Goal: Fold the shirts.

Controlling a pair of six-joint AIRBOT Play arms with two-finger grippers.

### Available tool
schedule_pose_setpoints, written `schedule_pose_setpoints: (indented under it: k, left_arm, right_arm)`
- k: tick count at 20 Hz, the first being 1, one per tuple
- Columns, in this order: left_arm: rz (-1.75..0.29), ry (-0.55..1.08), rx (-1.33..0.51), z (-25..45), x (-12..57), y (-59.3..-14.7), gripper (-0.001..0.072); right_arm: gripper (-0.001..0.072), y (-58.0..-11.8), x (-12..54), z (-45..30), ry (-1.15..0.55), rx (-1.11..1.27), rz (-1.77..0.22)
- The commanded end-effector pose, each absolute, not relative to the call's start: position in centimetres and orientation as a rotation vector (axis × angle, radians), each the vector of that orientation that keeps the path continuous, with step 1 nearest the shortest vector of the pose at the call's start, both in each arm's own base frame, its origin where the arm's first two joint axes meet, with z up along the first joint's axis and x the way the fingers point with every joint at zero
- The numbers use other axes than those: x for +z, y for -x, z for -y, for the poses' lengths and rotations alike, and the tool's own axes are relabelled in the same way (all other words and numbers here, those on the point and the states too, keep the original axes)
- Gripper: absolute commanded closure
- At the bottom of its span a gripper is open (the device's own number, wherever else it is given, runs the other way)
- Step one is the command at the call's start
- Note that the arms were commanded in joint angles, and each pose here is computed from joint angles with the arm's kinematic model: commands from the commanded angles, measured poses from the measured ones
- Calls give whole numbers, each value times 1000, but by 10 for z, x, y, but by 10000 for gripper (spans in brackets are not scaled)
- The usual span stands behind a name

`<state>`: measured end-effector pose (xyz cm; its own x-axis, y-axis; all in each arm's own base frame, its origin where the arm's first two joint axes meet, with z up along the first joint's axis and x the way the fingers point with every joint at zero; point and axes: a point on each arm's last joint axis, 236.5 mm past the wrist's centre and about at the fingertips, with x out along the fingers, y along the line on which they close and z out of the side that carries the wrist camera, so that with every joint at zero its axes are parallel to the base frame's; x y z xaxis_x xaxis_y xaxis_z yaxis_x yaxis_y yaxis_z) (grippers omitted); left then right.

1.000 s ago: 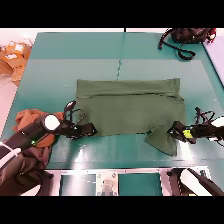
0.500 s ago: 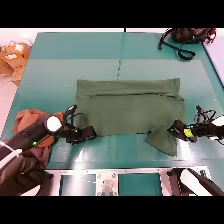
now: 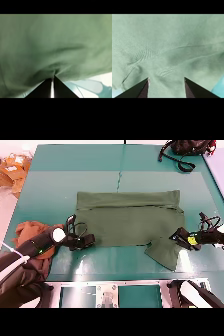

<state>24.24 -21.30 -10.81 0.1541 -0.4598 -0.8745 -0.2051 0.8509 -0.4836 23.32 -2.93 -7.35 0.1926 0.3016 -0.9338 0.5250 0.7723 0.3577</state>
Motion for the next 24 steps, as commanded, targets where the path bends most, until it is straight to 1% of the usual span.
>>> schedule_pose_setpoints:
  k: [1, 3, 5, 8, 10, 13, 14, 15, 16, 17, 18, 19, 22, 24]
  left_arm:
    - [-1408, 518, -201, 199, -103, -257, 683]
    - [-1427, 488, -200, 184, -104, -259, 683]
    - [-1436, 475, -205, 176, -104, -259, 683]
    - [-1435, 467, -219, 177, -104, -258, 683]
    - [-1430, 467, -219, 177, -104, -260, 683]
    - [-1436, 457, -227, 177, -104, -258, 683]
    - [-1440, 456, -228, 177, -104, -257, 683]
    - [-1446, 449, -235, 177, -104, -255, 683]
    - [-1456, 436, -245, 177, -105, -252, 683]
    - [-1467, 415, -265, 177, -105, -249, 683]
    - [-1482, 398, -274, 176, -105, -244, 683]
    - [-1502, 366, -281, 174, -105, -241, 683]
    - [-1565, 204, -281, 155, -93, -236, 684]
    - [-1591, 134, -293, 149, -76, -238, 684]
  right_arm:
    - [200, -216, -72, 52, -689, -264, -1462]
    - [199, -191, -78, 75, -666, -391, -1526]
    - [199, -173, -85, 77, -661, -441, -1582]
    - [199, -167, -97, 42, -751, -369, -1624]
    - [199, -161, -109, 24, -762, -334, -1647]
    - [201, -168, -120, 5, -803, -290, -1608]
    - [214, -176, -119, 0, -825, -265, -1579]
    - [256, -184, -117, -3, -839, -239, -1550]
    - [378, -192, -114, -5, -841, -208, -1521]
    - [538, -199, -110, -7, -828, -169, -1498]
    - [635, -204, -106, -8, -816, -135, -1483]
    - [687, -207, -101, -10, -810, -111, -1482]
    - [697, -202, -90, -8, -776, -92, -1527]
    - [697, -190, -84, 6, -728, -161, -1571]
